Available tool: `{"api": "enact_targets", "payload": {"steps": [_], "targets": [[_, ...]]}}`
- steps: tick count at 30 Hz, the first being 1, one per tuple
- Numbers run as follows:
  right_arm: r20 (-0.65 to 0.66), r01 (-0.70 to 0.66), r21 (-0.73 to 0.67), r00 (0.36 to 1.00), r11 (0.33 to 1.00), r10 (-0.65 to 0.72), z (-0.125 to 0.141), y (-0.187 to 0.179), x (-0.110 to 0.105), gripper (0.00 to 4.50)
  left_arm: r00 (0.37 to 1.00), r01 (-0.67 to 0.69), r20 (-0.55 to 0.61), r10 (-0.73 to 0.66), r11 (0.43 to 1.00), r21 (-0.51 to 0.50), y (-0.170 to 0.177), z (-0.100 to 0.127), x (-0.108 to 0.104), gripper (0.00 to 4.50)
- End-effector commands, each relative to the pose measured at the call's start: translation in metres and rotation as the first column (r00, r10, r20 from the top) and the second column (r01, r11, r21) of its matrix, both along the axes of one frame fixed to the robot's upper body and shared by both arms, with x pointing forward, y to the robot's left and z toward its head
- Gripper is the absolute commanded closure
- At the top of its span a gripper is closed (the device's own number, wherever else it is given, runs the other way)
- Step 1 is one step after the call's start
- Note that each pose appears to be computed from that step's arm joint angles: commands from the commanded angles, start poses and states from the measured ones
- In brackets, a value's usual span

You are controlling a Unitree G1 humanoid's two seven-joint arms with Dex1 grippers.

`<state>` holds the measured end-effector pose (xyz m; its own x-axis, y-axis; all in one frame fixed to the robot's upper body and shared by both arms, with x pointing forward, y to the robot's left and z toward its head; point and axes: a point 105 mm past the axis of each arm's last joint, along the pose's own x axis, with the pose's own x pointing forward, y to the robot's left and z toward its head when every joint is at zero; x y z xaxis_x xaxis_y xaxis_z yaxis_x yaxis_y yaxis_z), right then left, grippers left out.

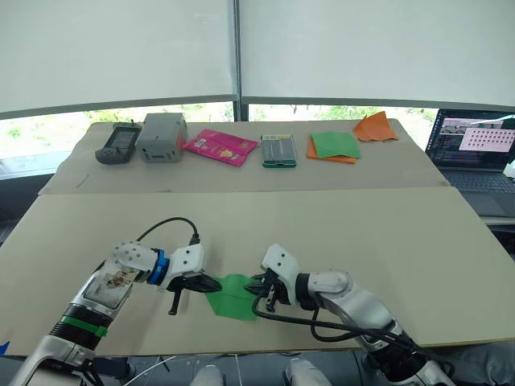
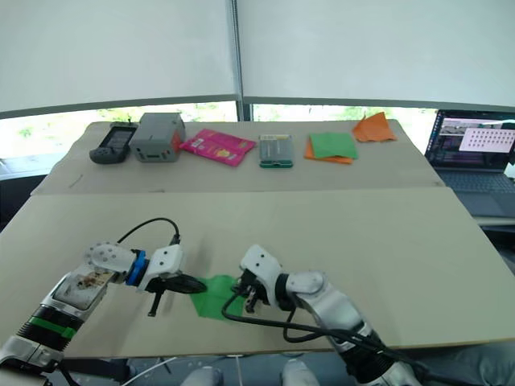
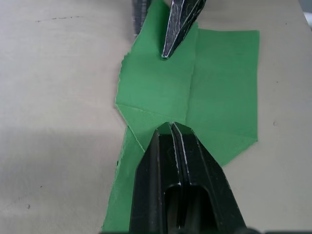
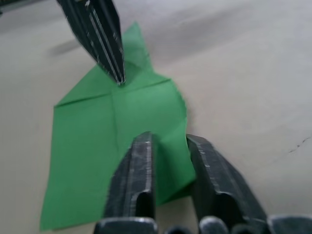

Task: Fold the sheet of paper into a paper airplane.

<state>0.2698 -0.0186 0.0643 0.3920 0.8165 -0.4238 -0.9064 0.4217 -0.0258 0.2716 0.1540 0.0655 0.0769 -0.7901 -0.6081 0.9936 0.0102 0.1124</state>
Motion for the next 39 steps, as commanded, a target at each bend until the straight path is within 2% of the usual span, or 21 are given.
{"api": "enact_targets", "payload": {"steps": [1,6,9,12,15,17,22,23,28,39], "targets": [[0.074,0.038,0.061,0.996,0.997,-0.043,0.025,-0.004,0.008,2.28,1.0,-0.002,0.009,0.002,1.0,0.012,0.0,0.0,0.002,4.5],[0.197,0.04,0.078,0.979,0.996,-0.055,0.042,-0.007,0.007,2.28,1.0,-0.005,-0.001,0.005,1.0,0.014,0.0,-0.001,0.001,4.5],[0.288,-0.018,0.109,0.958,0.994,-0.015,0.054,-0.002,-0.002,2.28,1.0,-0.003,-0.015,0.003,1.0,0.017,0.001,-0.002,-0.001,4.5],[0.328,-0.073,0.103,0.944,0.992,0.036,0.051,0.0,-0.01,2.28,1.0,0.001,-0.02,0.0,1.0,0.018,0.001,-0.002,-0.002,4.5],[0.332,-0.076,0.11,0.943,0.991,0.036,0.046,0.002,-0.008,2.28,1.0,0.002,-0.023,-0.002,1.0,0.015,0.0,-0.002,-0.002,4.5],[0.321,-0.086,0.075,0.945,0.994,0.057,0.037,0.001,-0.01,2.68,1.0,0.001,-0.023,-0.001,1.0,0.012,0.0,-0.002,-0.002,4.5],[0.283,-0.095,0.047,0.956,0.994,0.078,0.023,0.003,-0.013,4.37,1.0,-0.002,-0.021,0.002,1.0,0.01,0.0,-0.002,-0.002,4.5],[0.278,-0.094,0.039,0.957,0.995,0.079,0.02,0.003,-0.012,4.46,1.0,-0.003,-0.021,0.003,1.0,0.01,0.0,-0.002,-0.002,4.5],[0.228,-0.085,0.039,0.971,0.996,0.074,0.011,0.001,-0.014,4.46,1.0,-0.004,-0.018,0.005,1.0,0.012,0.0,-0.002,-0.003,4.5],[0.078,-0.042,-0.085,0.996,0.995,0.048,-0.036,-0.015,-0.011,4.46,1.0,-0.009,0.0,0.009,1.0,0.006,0.001,0.001,-0.002,4.5]]}}
